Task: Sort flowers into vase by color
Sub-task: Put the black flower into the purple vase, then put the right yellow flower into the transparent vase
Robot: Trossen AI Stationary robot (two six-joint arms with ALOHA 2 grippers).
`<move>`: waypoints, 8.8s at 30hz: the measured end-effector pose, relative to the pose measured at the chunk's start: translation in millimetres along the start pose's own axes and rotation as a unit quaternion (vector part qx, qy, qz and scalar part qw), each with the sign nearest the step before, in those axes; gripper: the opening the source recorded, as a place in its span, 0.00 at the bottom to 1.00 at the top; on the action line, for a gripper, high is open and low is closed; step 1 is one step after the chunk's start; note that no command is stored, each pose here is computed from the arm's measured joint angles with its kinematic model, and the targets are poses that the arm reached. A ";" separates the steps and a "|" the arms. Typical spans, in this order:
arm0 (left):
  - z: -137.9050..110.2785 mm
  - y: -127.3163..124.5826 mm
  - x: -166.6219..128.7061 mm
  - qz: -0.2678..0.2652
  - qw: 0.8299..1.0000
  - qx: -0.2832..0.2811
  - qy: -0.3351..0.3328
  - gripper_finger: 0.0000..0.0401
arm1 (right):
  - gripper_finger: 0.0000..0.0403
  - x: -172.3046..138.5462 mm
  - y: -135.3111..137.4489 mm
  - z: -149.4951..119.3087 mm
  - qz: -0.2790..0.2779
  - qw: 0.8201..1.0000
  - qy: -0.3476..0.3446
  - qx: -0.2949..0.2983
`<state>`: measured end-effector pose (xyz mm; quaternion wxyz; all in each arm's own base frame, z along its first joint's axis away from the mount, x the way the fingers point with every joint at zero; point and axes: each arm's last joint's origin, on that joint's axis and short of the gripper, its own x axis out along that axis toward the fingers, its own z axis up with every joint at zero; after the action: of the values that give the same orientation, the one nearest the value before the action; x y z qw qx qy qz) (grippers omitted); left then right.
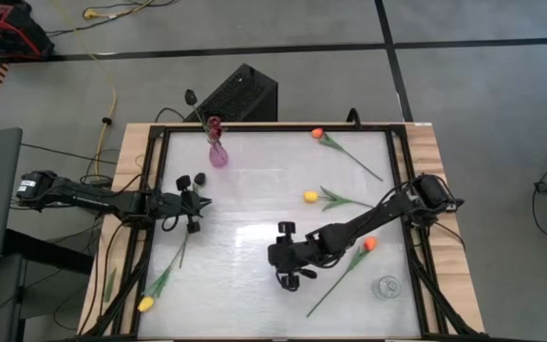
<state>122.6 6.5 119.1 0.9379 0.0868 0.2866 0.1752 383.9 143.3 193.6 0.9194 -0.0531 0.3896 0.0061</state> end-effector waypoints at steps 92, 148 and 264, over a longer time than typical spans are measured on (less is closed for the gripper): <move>97.8 0.0 -8.9 0.038 0.927 -0.314 0.200 0.00 | 0.47 17.3 -54.6 18.4 0.046 0.994 -0.098 -0.006; 166.2 128.7 -81.1 0.232 0.872 -0.118 -0.415 0.00 | 0.47 -88.8 -161.1 -58.9 -0.106 0.941 -0.312 0.076; 91.4 99.4 -39.2 0.146 0.933 -0.204 -0.260 0.36 | 0.47 -89.6 -155.7 -66.4 -0.081 0.978 -0.164 0.100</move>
<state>116.4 77.7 240.1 0.9413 -0.0229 -0.0246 0.3360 282.2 -15.6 226.4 0.9689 0.0092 0.2267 -0.0992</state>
